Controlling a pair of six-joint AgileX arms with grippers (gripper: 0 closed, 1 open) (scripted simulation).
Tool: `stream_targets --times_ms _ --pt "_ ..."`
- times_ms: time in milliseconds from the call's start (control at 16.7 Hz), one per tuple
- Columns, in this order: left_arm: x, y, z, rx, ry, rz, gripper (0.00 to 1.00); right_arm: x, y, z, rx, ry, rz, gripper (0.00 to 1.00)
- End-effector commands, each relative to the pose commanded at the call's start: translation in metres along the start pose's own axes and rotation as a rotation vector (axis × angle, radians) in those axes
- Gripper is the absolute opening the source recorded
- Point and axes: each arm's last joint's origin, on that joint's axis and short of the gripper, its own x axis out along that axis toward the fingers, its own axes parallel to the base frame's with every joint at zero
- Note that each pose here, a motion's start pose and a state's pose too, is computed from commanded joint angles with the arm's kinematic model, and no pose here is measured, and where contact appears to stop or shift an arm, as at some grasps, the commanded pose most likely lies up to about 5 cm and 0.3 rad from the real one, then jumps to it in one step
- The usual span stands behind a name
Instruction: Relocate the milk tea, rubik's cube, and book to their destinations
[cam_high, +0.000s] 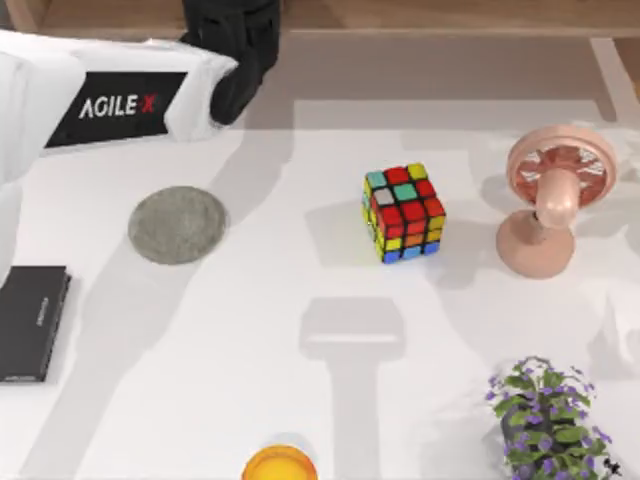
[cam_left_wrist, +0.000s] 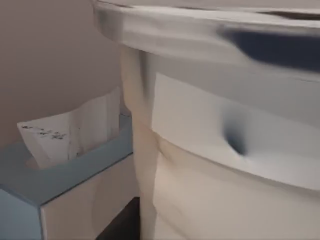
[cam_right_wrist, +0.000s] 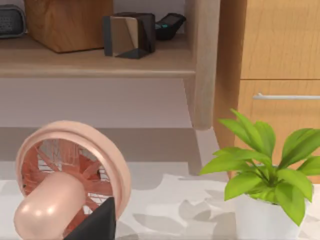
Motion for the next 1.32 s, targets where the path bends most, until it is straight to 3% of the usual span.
stream_targets --times_ms 480,840,1080,1320 --pt "-0.071 -0.001 0.006 0.004 0.009 -0.009 0.0 0.0 0.0 0.0 0.0 0.0 0.0 1.0" --pt "-0.076 -0.001 0.008 0.003 0.005 -0.011 0.0 0.0 0.0 0.0 0.0 0.0 0.0 1.0" --pt "-0.101 0.0 0.01 -0.048 -0.045 -0.029 0.0 0.0 0.0 0.0 0.0 0.0 0.0 1.0" --pt "-0.129 0.033 -0.02 -0.055 -0.061 -0.028 0.0 0.0 0.0 0.0 0.0 0.0 0.0 1.0"
